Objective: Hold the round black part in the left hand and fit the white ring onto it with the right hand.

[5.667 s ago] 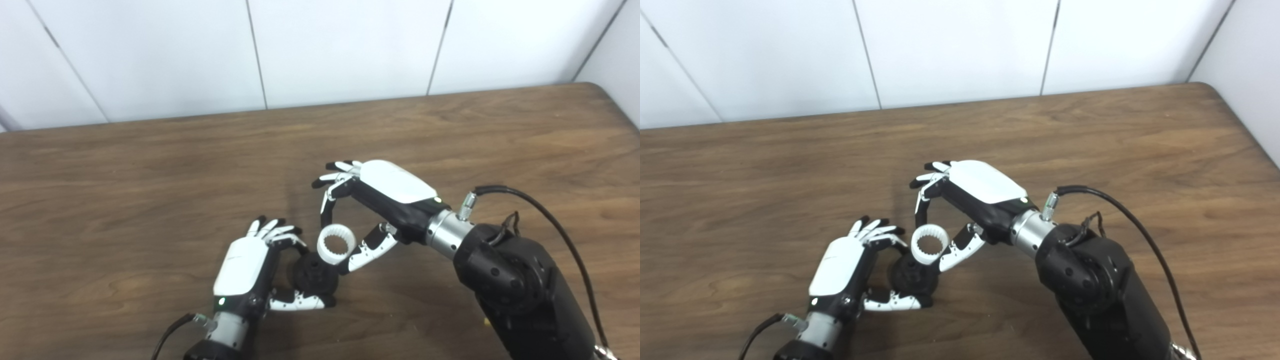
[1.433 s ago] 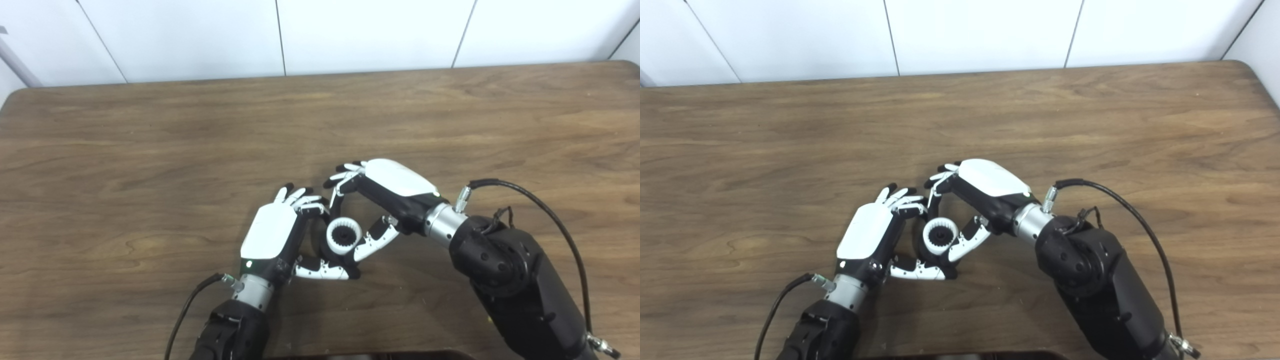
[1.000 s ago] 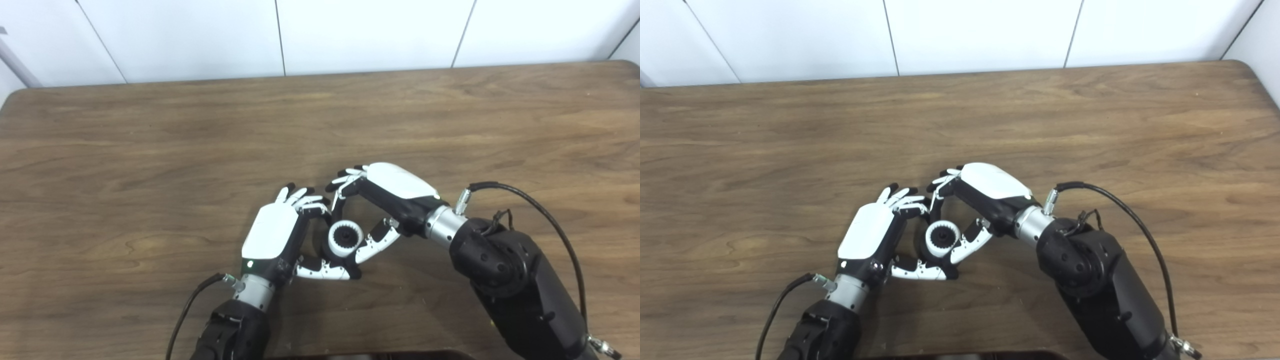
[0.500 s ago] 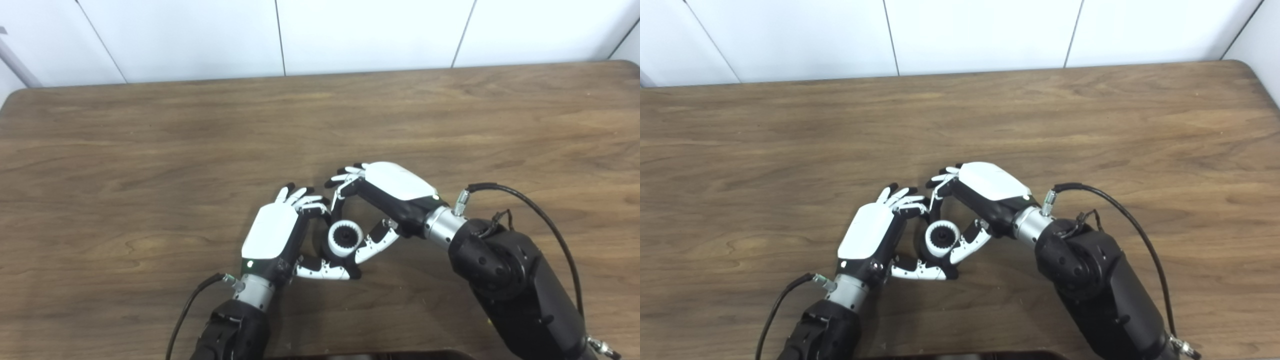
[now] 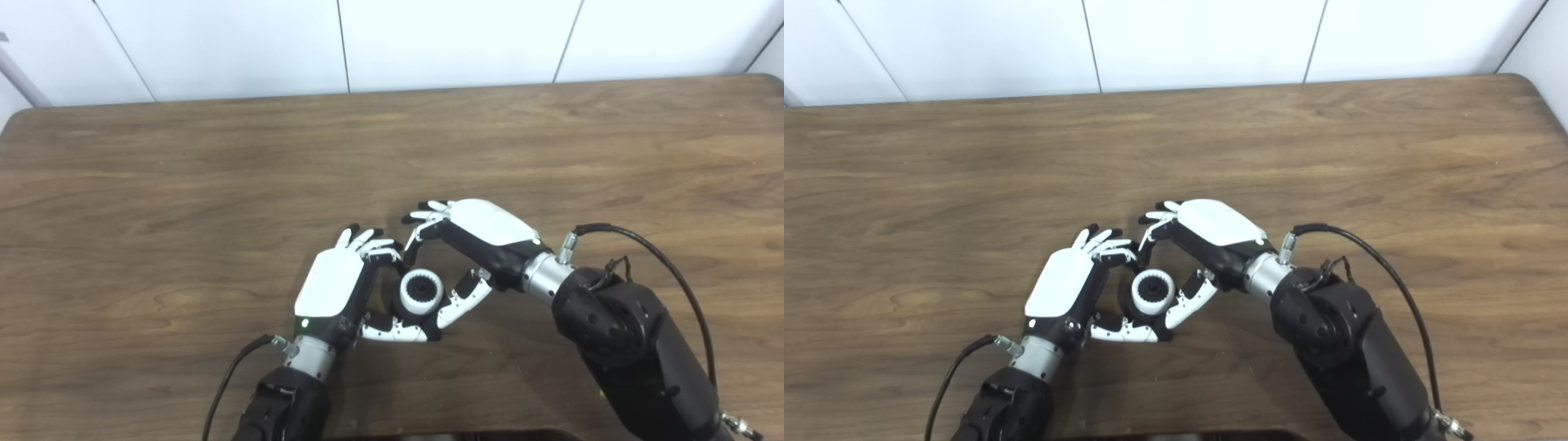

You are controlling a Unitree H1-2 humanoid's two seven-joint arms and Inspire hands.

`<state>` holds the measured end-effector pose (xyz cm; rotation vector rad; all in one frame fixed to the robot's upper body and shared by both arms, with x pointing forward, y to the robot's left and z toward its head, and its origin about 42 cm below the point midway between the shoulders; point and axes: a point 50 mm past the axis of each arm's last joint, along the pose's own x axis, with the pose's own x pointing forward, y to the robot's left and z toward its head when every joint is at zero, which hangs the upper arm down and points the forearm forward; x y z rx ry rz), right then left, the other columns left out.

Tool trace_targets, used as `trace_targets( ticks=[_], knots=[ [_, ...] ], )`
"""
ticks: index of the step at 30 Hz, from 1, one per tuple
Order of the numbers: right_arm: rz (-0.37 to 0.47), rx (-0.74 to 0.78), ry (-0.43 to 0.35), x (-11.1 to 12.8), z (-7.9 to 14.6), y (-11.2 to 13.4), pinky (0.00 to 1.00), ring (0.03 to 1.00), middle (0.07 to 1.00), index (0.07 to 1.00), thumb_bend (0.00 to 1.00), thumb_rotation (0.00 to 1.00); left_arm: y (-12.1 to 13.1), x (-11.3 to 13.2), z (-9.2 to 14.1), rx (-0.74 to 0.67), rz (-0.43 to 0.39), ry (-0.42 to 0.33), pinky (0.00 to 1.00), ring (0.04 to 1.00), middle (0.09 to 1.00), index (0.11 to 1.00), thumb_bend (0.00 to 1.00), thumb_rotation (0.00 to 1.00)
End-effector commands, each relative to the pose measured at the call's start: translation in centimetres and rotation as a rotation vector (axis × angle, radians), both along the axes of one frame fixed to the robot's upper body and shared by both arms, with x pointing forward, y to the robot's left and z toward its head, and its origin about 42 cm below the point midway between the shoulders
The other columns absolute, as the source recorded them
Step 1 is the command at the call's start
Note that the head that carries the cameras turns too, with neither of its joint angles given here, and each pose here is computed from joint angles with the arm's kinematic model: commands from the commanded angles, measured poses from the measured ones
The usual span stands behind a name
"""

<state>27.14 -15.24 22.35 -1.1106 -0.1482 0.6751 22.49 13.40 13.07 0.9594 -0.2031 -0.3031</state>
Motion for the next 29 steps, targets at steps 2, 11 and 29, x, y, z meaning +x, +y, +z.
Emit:
trace_targets(
  ticks=[2,11,29],
  knots=[
    [0.009,0.015,-0.061,-0.1,1.4,-0.1,1.00,0.983,0.904,0.594,0.99,0.22,-0.1,0.3,1.4,-0.009,0.005,-0.069,1.00,0.909,0.792,0.486,0.52,0.05],
    [-0.007,0.027,-0.084,0.0,1.7,-0.9,1.00,0.977,0.891,0.583,0.98,0.22,0.0,0.4,1.4,-0.004,0.007,-0.068,1.00,0.908,0.792,0.486,0.52,0.06],
    [-0.129,0.065,-0.102,0.6,3.2,-4.9,1.00,0.992,0.905,0.636,0.97,0.25,0.5,0.3,1.3,0.003,0.012,-0.055,1.00,0.901,0.794,0.489,0.52,0.06]
  ],
)
